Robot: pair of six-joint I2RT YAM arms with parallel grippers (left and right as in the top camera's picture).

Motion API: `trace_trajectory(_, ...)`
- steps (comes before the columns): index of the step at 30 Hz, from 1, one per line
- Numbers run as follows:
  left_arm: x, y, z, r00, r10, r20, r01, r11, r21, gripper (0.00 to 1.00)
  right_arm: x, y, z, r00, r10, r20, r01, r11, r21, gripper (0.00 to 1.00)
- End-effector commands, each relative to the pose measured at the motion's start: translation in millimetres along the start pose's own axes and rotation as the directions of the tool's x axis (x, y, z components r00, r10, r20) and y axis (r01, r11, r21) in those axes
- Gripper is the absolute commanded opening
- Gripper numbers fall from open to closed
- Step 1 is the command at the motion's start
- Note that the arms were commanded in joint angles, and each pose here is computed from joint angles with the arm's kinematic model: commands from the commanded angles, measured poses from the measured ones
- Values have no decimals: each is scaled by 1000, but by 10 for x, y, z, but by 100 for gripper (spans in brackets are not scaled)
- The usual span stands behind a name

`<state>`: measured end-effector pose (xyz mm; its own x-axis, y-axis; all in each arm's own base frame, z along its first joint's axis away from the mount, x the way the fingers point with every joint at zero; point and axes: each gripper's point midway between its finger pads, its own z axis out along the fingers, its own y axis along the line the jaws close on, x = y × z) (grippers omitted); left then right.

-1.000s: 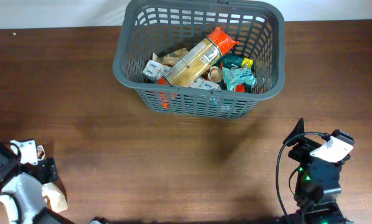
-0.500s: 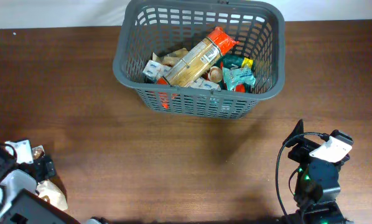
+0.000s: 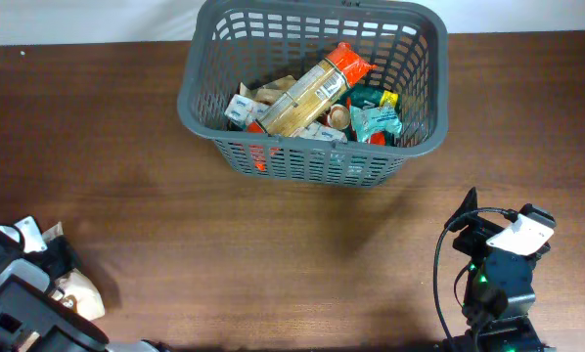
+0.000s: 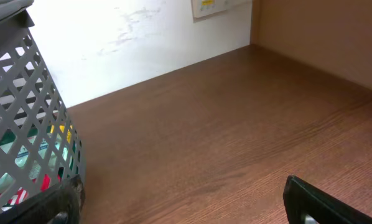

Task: Pack container
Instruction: 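Move the left gripper to the Panifee snack bag and grasp it, then lift the Panifee bag into the basket and open the left gripper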

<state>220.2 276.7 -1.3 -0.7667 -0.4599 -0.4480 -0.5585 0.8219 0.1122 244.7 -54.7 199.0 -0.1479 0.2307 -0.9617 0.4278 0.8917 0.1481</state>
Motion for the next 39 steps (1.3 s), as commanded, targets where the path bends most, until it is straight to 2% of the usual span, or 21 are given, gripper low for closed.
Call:
trace_trajectory(1,386,-100,183,992,-22,-125,26,999,31,36,-94,33,-29,1000,14,19,-13,1000,-16,99)
trace_trajectory(3,428,-112,206,990,-21,-140,27,999,36,2,-94,33,-29,1000,14,19,-13,1000,-16,99)
trace_trajectory(8,402,-148,207,991,-12,-135,18,999,45,2,-94,33,-29,1000,14,19,-13,1000,-16,99)
trace_trajectory(10,251,-274,176,996,4,-91,5,995,103,2,-94,33,-29,1000,14,19,-13,1000,-16,99)
trace_trajectory(14,-580,-621,-143,988,59,142,-94,964,249,2,-93,33,-29,1000,13,19,-13,1000,-16,99)
trace_trajectory(17,-1369,-906,-663,933,111,341,-222,926,307,2,-93,33,-29,1000,13,19,-13,1000,-16,99)
trace_trajectory(20,-2178,-1366,-1482,818,163,552,-395,856,333,1,-93,33,-29,1000,13,19,-13,1000,-16,99)
trace_trajectory(22,-2628,-1753,-2179,700,181,691,-521,792,320,1,-93,33,-29,1000,13,19,-13,1000,-16,99)
trace_trajectory(24,-2903,-2157,-2895,558,176,811,-637,718,282,2,-93,33,-29,1000,13,19,-13,1000,-16,99)
trace_trajectory(25,-3004,-2569,-3625,404,145,903,-742,629,231,1,-93,33,-29,1000,13,19,-13,1000,-16,99)
trace_trajectory(28,-2789,-3257,-4704,152,28,988,-892,434,125,1,-93,33,-29,1000,13,19,-13,1000,-16,99)
trace_trajectory(29,-2587,-3515,-5053,51,-29,998,-938,341,58,2,-93,33,-29,1000,13,19,-13,1000,-16,99)
trace_trajectory(31,-2232,-3875,-5431,-45,-116,992,-976,218,-18,2,-93,33,-29,1000,13,19,-13,1000,-16,99)
trace_trajectory(32,-2026,-4063,-5555,-72,-152,986,-987,154,-48,1,-93,33,-29,1000,13,19,-13,1000,-16,99)
trace_trajectory(33,-1850,-4218,-5621,-89,-176,980,-993,98,-72,1,-93,33,-29,1000,13,19,-13,1000,-16,99)
trace_trajectory(35,-1366,-4625,-5661,-82,-225,971,-993,-68,-100,2,-95,34,-29,1000,14,20,-14,1000,-17,99)
trace_trajectory(36,-1057,-4913,-5557,-53,-227,973,-980,-176,-95,2,-102,37,-29,1000,16,22,-15,1000,-18,99)
trace_trajectory(39,-635,-5377,-5139,28,-148,989,-948,-319,-21,2,-108,39,-30,1000,17,24,-17,1000,-19,99)
